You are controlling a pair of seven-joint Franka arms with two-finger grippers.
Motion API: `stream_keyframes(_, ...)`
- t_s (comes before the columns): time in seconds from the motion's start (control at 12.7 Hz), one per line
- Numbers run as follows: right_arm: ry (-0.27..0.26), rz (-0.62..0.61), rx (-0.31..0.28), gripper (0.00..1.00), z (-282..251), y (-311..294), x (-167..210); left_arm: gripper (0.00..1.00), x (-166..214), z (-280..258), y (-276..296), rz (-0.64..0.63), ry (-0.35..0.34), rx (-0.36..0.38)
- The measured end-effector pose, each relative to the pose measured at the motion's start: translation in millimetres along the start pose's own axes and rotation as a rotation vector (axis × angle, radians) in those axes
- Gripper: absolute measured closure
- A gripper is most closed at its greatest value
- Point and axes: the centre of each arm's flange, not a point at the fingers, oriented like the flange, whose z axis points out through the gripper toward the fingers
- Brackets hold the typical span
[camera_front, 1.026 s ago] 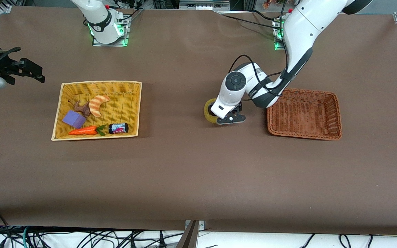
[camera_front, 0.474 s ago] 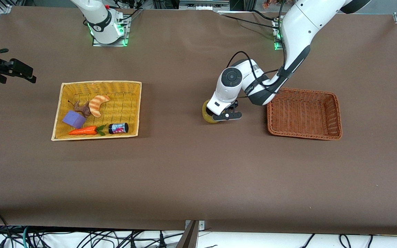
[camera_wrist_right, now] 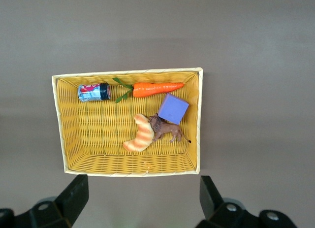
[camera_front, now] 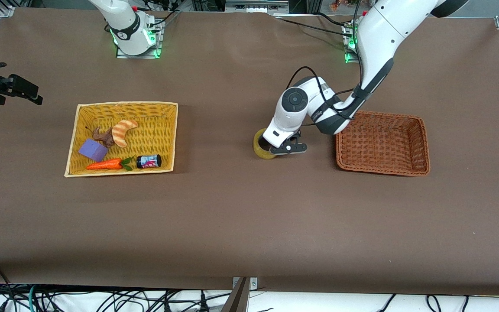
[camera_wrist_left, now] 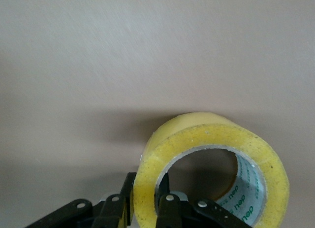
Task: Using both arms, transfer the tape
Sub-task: 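Carry the tape with the left gripper over the brown basket and lower it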
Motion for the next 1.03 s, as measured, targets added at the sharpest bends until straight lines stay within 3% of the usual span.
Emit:
stream_keyframes(0.32,-0.001,0.000,0.000,0.00,0.1,-0.1,0.0,0.78,48.3,-89.7,-60.4,0.133,-0.115,0.077)
stream_keyframes(0.55,-0.001,0.000,0.000,0.00,0.2,-0.1,0.0,0.78,72.0,-151.4,-128.7,0.264,-0.140,0.127)
stream_keyframes(1.03,-0.002,0.000,0.004,0.00,0.7,-0.5,0.1,0.78,77.3,-141.6,-251.8,0.405,-0.205,0.185)
